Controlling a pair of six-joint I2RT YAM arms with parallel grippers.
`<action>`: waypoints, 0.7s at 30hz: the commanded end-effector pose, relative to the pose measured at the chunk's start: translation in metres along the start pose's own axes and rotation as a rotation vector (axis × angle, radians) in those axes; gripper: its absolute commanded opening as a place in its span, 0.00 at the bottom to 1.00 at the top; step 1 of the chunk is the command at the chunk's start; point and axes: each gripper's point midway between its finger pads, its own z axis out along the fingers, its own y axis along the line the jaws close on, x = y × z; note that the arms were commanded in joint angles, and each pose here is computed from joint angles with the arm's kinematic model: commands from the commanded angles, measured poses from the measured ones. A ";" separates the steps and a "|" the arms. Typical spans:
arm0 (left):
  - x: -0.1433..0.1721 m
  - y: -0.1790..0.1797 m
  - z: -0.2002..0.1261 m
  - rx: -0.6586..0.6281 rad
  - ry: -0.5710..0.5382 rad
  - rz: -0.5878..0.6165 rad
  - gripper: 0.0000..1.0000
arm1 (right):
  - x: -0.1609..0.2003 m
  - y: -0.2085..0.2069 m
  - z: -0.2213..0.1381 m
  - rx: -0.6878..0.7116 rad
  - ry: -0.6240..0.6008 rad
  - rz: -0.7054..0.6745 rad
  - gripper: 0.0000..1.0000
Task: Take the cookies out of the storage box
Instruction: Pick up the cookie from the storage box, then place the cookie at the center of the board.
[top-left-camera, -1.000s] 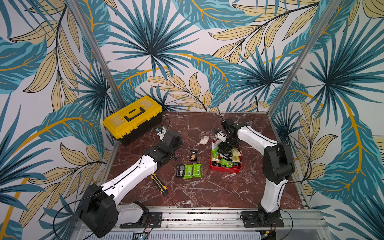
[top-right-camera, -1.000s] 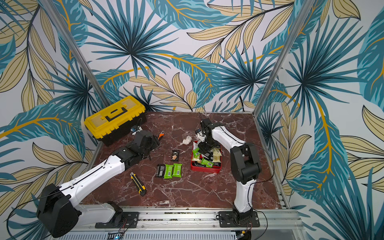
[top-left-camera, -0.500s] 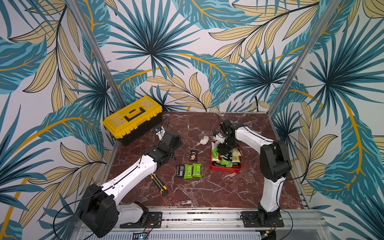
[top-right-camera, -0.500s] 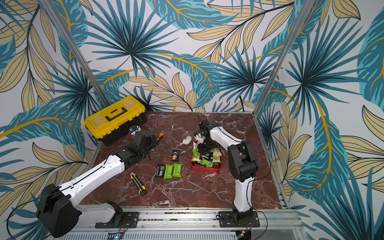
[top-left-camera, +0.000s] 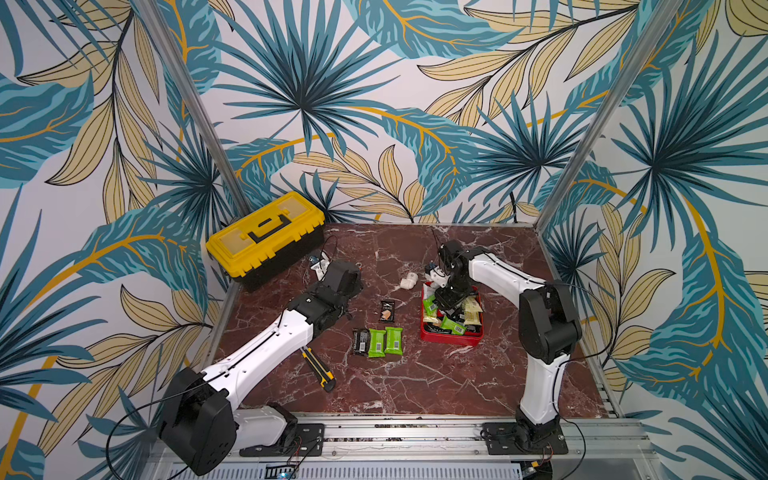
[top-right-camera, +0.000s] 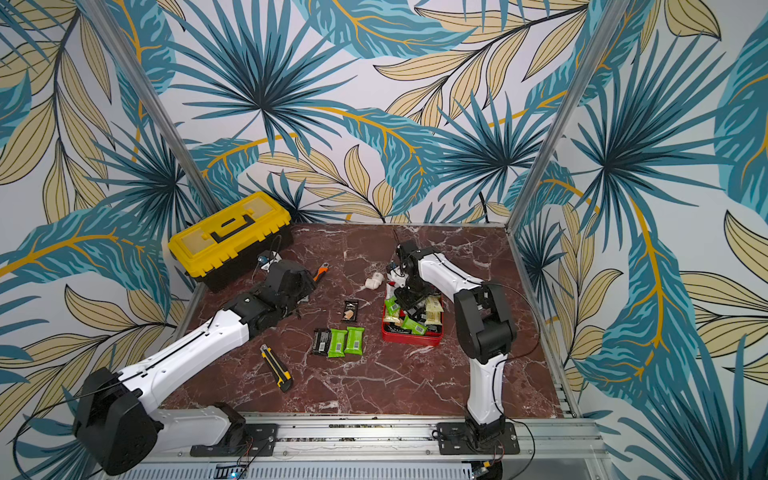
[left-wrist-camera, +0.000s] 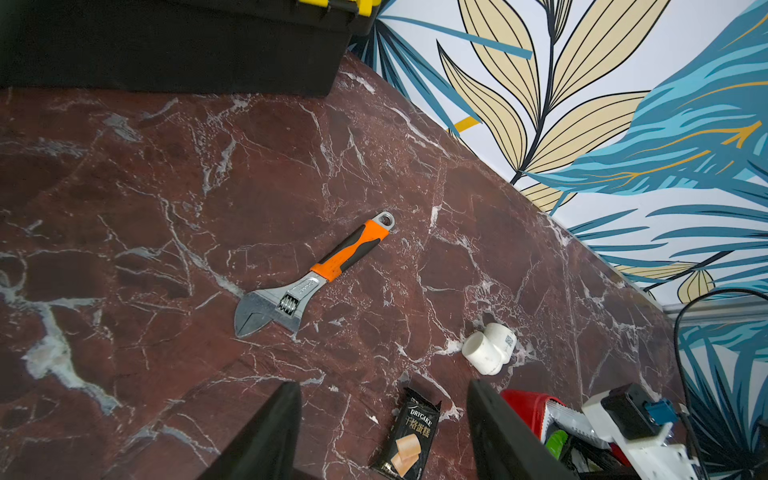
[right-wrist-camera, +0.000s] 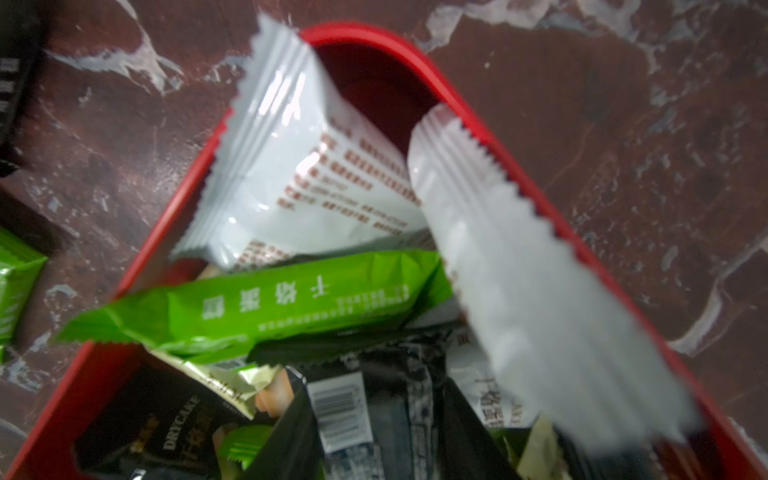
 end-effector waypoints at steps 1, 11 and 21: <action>-0.006 0.005 -0.004 -0.004 -0.023 -0.002 0.68 | -0.006 0.009 -0.026 -0.018 -0.070 0.008 0.38; -0.007 0.016 -0.007 -0.027 -0.027 -0.019 0.68 | -0.011 0.032 -0.079 -0.019 -0.203 0.025 0.35; -0.007 0.066 -0.022 -0.142 -0.035 -0.134 0.68 | -0.056 0.128 -0.093 -0.093 -0.333 0.048 0.34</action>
